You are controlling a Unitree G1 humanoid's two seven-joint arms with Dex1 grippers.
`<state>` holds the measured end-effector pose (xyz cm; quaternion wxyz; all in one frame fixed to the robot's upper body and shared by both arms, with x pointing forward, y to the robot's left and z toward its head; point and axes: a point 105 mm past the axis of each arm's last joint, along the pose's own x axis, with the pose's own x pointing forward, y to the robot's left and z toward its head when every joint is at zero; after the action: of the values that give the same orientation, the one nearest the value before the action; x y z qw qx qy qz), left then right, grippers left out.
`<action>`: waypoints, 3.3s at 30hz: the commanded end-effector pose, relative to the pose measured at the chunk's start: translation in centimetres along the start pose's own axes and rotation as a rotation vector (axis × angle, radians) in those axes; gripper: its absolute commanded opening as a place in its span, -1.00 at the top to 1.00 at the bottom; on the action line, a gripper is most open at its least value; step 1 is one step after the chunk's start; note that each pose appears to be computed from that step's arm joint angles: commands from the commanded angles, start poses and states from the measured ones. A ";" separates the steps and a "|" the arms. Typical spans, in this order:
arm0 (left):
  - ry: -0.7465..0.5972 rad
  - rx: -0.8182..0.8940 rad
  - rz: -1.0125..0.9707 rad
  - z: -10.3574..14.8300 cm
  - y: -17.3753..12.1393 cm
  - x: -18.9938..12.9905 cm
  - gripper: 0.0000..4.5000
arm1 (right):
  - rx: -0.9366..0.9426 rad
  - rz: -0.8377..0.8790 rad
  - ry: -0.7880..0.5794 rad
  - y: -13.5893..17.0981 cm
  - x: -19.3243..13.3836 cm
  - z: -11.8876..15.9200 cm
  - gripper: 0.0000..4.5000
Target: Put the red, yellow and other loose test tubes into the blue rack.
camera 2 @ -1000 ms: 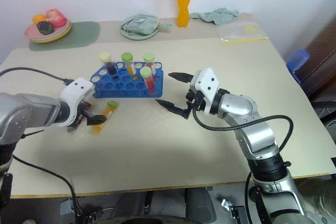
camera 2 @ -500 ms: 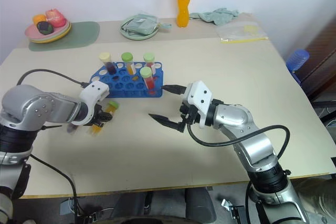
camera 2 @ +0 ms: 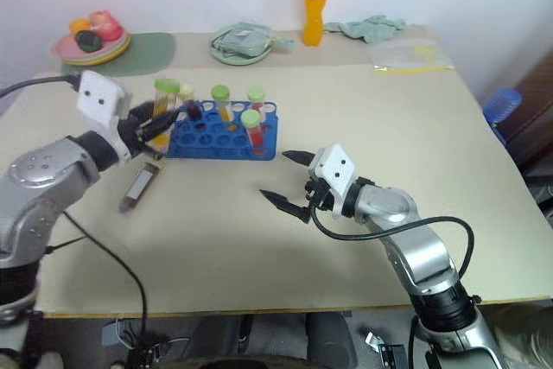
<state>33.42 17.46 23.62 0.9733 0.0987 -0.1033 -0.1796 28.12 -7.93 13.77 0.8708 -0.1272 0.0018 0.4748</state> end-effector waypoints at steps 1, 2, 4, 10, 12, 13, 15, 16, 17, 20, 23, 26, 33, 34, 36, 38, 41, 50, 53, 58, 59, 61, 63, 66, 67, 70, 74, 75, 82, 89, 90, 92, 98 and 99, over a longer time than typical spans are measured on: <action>-0.178 0.108 0.084 0.1 -1.9 1.5 0.64 | 0.007 -0.052 -0.027 -0.2 -0.1 0.4 -1.00; -0.200 0.095 0.094 -0.7 -2.9 2.1 0.64 | 0.011 -0.054 -0.026 0.1 -0.1 0.3 -1.00; -0.221 0.068 0.111 -1.9 -4.0 2.7 0.64 | 0.022 -0.053 -0.030 0.6 -0.1 0.4 -1.00; -0.244 0.005 0.115 -4.1 -5.0 3.8 0.64 | 0.026 -0.094 -0.028 0.3 -0.8 0.5 -1.00; -0.243 -0.003 0.115 -4.3 -5.2 4.1 0.64 | 0.025 -0.102 -0.026 0.2 -0.8 0.5 -1.00; -0.239 -0.002 0.114 -4.5 -5.3 4.3 0.64 | 0.025 -0.105 -0.027 0.2 -0.8 0.5 -1.00; -0.214 0.003 0.111 -5.1 -5.6 4.7 0.64 | 0.024 -0.111 -0.030 0.1 -0.8 0.6 -1.00; -0.205 0.015 0.110 -5.3 -5.7 4.8 0.64 | 0.024 -0.112 -0.031 0.1 -0.9 0.6 -1.00; -0.205 0.016 0.106 -5.4 -5.8 4.9 0.64 | 0.024 -0.113 -0.032 0.1 -0.9 0.6 -1.00; -0.205 0.002 0.099 -5.6 -6.1 4.9 0.64 | 0.022 -0.113 -0.031 0.1 -0.9 0.6 -1.00; -0.191 0.016 0.107 -6.1 -6.0 4.9 0.64 | 0.022 -0.112 -0.030 0.1 -0.8 0.5 -1.00; -0.181 0.020 0.125 -6.7 -5.8 5.0 0.64 | 0.024 -0.110 -0.030 0.2 -0.8 0.5 -1.00; -0.186 0.008 0.146 -7.0 -5.7 5.1 0.64 | 0.025 -0.102 -0.031 0.4 -0.6 0.5 -1.00; -0.189 -0.006 0.144 -7.0 -5.7 5.2 0.64 | 0.025 -0.102 -0.031 0.3 -0.6 0.5 -1.00; -0.193 -0.021 0.148 -7.2 -5.8 5.2 0.64 | 0.024 -0.101 -0.032 0.3 -0.6 0.5 -1.00; -0.192 -0.034 0.158 -7.5 -5.7 5.1 0.64 | 0.024 -0.101 -0.031 0.3 -0.6 0.5 -1.00; -0.196 -0.049 0.156 -7.7 -5.7 5.1 0.64 | 0.020 -0.101 -0.031 0.3 -0.6 0.6 -1.00; -0.381 -0.099 0.220 -2.6 -2.7 2.0 -0.61 | 0.011 -0.097 -0.033 0.3 -0.6 0.8 -1.00; -0.432 -0.070 0.209 0.5 -1.1 0.5 -0.61 | 0.016 -0.094 -0.033 0.3 -0.7 0.7 -1.00; -0.386 -0.093 0.258 2.1 2.5 -1.8 -0.61 | 0.020 -0.084 -0.034 0.3 -0.6 0.6 -1.00; -0.340 -0.097 0.263 1.8 3.4 -2.2 -0.61 | 0.019 -0.082 -0.034 0.2 -0.5 0.6 -1.00; -0.160 -0.092 0.256 -0.2 4.8 -2.6 -0.99 | 0.017 -0.078 -0.033 0.2 -0.5 0.6 -1.00; 0.033 -0.079 0.259 -2.3 6.1 -3.1 -0.99 | 0.015 -0.074 -0.031 0.2 -0.5 0.6 -1.00; 0.303 -0.103 0.288 -5.0 7.8 -3.8 -0.99 | 0.014 -0.062 -0.028 0.2 -0.3 0.6 -1.00; 0.418 -0.109 0.268 -5.9 7.9 -3.7 -0.99 | 0.014 -0.051 -0.030 0.3 -0.2 0.6 -1.00; 0.882 -0.163 0.128 -8.9 6.9 -5.2 -0.99 | -0.009 -0.009 -0.029 0.5 0.3 1.0 -1.00; 1.107 -0.170 0.020 -9.3 5.7 -6.1 -0.99 | -0.033 0.026 -0.030 0.3 0.0 1.6 -1.00; 1.141 -0.128 0.013 -9.8 5.7 -6.1 -0.99 | -0.036 0.025 -0.029 0.3 -0.1 1.6 -1.00; 1.231 -0.088 -0.016 -11.9 5.3 -6.1 -0.64 | -0.030 0.015 -0.030 1.1 0.1 1.3 -1.00; 0.950 0.041 0.104 -9.1 8.8 -4.0 0.62 | -0.011 -0.019 -0.031 1.1 -0.1 1.2 -1.00; 0.774 0.083 0.164 -7.3 9.9 -2.6 0.62 | -0.014 -0.025 -0.029 1.0 -0.2 1.2 -1.00; 0.496 0.169 0.301 -4.1 11.8 -1.4 0.62 | -0.015 -0.038 -0.028 0.8 -0.4 1.1 -1.00; -0.002 0.122 0.297 -1.1 6.6 -0.6 0.62 | 0.034 -0.074 -0.051 0.7 -0.2 1.1 -1.00; -0.016 0.099 0.277 -1.6 5.5 -0.4 0.62 | 0.039 -0.069 -0.053 0.8 -0.1 1.0 -1.00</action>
<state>35.95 24.70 21.57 0.9885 0.1308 -0.0731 -0.0182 27.69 -7.84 13.52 0.8919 -0.1031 0.0059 0.4404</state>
